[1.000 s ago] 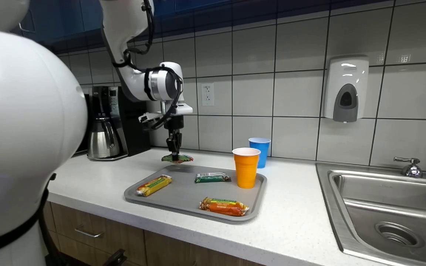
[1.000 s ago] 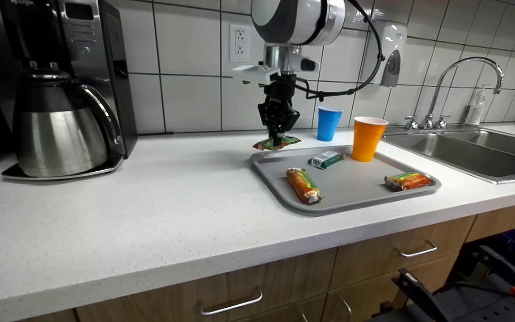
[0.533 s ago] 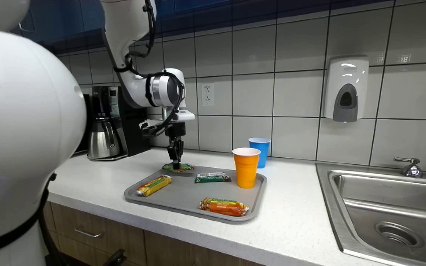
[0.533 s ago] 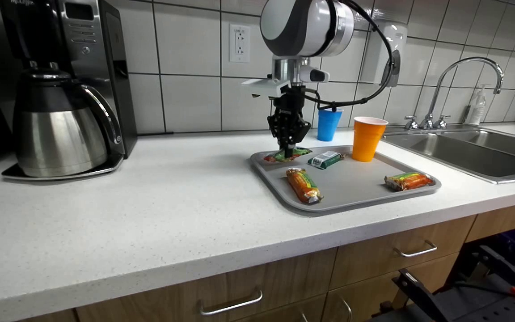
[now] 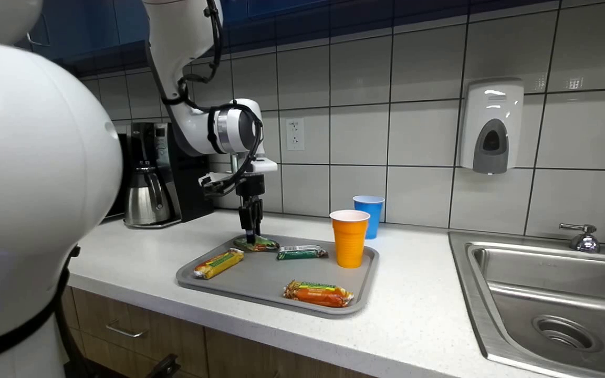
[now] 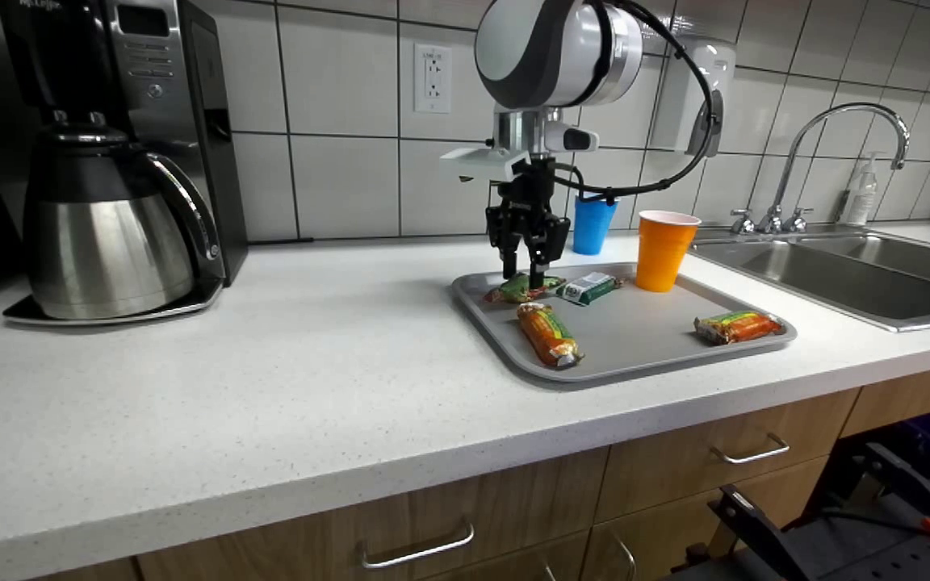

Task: Pick up the candy bars on the table and place them on the tray

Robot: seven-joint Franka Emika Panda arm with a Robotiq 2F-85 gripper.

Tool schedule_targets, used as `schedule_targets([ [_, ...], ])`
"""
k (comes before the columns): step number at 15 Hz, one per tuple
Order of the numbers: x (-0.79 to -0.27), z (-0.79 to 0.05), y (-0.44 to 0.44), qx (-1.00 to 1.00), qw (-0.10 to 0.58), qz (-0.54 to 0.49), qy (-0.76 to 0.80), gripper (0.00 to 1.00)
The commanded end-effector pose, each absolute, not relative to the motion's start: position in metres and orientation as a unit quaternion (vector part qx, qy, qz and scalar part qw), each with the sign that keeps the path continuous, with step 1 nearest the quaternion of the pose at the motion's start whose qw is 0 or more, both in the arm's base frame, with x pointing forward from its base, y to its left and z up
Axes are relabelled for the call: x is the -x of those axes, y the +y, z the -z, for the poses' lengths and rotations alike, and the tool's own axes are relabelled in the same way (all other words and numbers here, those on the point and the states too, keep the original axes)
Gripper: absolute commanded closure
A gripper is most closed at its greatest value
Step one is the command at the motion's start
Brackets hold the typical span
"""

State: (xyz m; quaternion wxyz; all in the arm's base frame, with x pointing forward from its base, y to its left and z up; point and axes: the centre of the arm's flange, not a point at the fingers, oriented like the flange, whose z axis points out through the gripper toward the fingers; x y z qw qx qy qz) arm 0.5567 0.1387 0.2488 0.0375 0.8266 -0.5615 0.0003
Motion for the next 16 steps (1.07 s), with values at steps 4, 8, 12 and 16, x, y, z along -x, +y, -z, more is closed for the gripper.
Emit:
schedule_targets([
  [4, -0.551, -0.265, 0.137, -0.83, 0.03, -0.011, -0.557, 0.0],
  [8, -0.545, -0.29, 0.141, -0.859, 0.016, -0.011, -0.511, 0.0],
  [12, -0.537, -0.316, 0.142, -0.903, -0.002, 0.007, -0.43, 0.0],
  [16, -0.531, -0.337, 0.128, -0.938, -0.02, 0.036, -0.345, 0.0],
])
